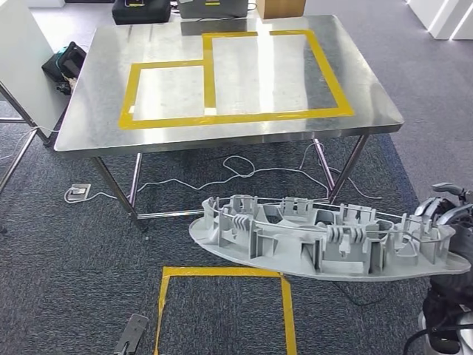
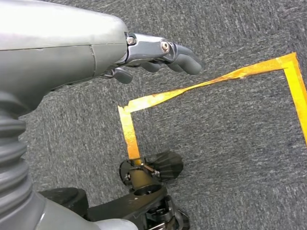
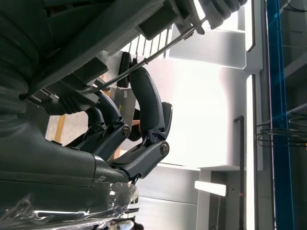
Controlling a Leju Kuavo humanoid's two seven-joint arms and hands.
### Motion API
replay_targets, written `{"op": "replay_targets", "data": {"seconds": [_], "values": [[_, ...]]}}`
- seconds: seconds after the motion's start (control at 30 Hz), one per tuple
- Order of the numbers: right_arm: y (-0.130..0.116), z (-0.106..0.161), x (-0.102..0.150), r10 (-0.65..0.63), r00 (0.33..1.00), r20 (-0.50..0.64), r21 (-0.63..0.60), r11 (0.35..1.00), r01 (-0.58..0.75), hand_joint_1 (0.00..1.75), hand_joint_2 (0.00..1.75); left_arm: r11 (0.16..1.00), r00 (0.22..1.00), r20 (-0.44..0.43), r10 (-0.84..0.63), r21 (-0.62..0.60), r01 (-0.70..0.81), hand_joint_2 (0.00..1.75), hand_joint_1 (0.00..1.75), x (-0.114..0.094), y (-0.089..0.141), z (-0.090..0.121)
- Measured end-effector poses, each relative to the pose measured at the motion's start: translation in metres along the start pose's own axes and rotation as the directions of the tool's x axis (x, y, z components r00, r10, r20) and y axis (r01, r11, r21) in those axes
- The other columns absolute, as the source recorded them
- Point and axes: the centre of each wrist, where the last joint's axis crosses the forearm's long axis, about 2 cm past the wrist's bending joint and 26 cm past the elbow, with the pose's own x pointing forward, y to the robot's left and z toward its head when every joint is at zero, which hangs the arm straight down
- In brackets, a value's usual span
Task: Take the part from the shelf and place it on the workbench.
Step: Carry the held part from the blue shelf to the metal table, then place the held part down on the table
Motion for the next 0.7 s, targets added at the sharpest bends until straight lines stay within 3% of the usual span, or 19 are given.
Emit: {"op": "replay_targets", "data": {"seconds": [0.7], "values": [[0.0035, 0.0080, 0.0034, 0.019, 1.000, -0.004, 0.022, 1.000, -0.019, 1.75, 1.75, 1.000, 1.000, -0.003, 0.017, 0.013, -0.017, 1.75, 0.00, -0.0020, 0.0009, 0.0007]]}}
